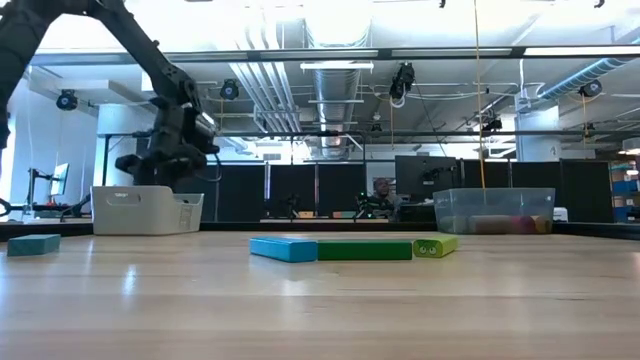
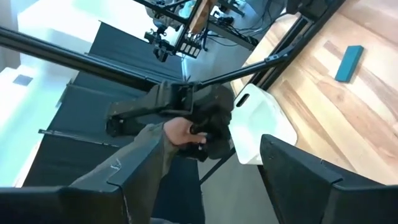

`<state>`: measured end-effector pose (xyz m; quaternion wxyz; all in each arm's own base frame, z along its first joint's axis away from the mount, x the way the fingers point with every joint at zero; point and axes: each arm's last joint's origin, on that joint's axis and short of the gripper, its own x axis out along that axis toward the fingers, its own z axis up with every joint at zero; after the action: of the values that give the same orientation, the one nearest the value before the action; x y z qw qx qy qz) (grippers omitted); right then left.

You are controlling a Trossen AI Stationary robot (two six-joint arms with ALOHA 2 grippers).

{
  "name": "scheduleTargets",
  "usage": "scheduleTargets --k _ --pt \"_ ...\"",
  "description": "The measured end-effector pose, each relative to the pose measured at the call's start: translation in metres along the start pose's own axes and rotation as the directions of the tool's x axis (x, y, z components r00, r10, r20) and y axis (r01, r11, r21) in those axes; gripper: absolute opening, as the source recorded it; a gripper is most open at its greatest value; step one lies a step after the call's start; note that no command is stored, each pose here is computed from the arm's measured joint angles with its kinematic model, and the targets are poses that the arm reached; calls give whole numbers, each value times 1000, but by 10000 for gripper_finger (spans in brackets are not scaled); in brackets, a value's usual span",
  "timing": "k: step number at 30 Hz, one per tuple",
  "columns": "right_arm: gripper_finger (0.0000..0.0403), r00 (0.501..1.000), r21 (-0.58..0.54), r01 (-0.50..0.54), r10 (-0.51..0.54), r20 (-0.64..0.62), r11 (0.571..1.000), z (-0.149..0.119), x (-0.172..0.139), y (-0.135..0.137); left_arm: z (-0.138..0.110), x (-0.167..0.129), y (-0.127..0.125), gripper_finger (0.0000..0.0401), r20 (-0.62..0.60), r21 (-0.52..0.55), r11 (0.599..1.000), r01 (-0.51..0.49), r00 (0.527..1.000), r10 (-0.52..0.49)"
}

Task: Sort blocks
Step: Put the red half cylindrical block into the gray bin, then put the dark blue rectangular block into the white bin

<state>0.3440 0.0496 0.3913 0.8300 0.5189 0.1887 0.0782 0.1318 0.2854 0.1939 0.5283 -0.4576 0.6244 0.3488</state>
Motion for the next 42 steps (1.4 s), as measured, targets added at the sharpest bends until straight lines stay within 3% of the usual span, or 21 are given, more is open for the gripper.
scheduleTargets --k 8,18,28,36,42 --pt "248 1000 5 27 -27 -13 1000 -1 0 -3 12 14 12 154 -26 -34 999 13 1000 -13" --pt "270 999 10 46 -46 -21 999 -2 0 -5 29 20 16 154 -81 -43 999 32 996 -35" --pt "272 998 13 53 -53 -34 999 -3 0 -6 29 6 15 245 -78 2 999 37 996 -37" --pt "287 984 -73 164 -168 -53 984 -5 2 -18 1 -40 5 244 -33 46 998 49 998 -47" --pt "293 918 -174 368 -386 -89 914 -24 18 -45 -66 -72 -36 239 154 222 974 40 985 -76"
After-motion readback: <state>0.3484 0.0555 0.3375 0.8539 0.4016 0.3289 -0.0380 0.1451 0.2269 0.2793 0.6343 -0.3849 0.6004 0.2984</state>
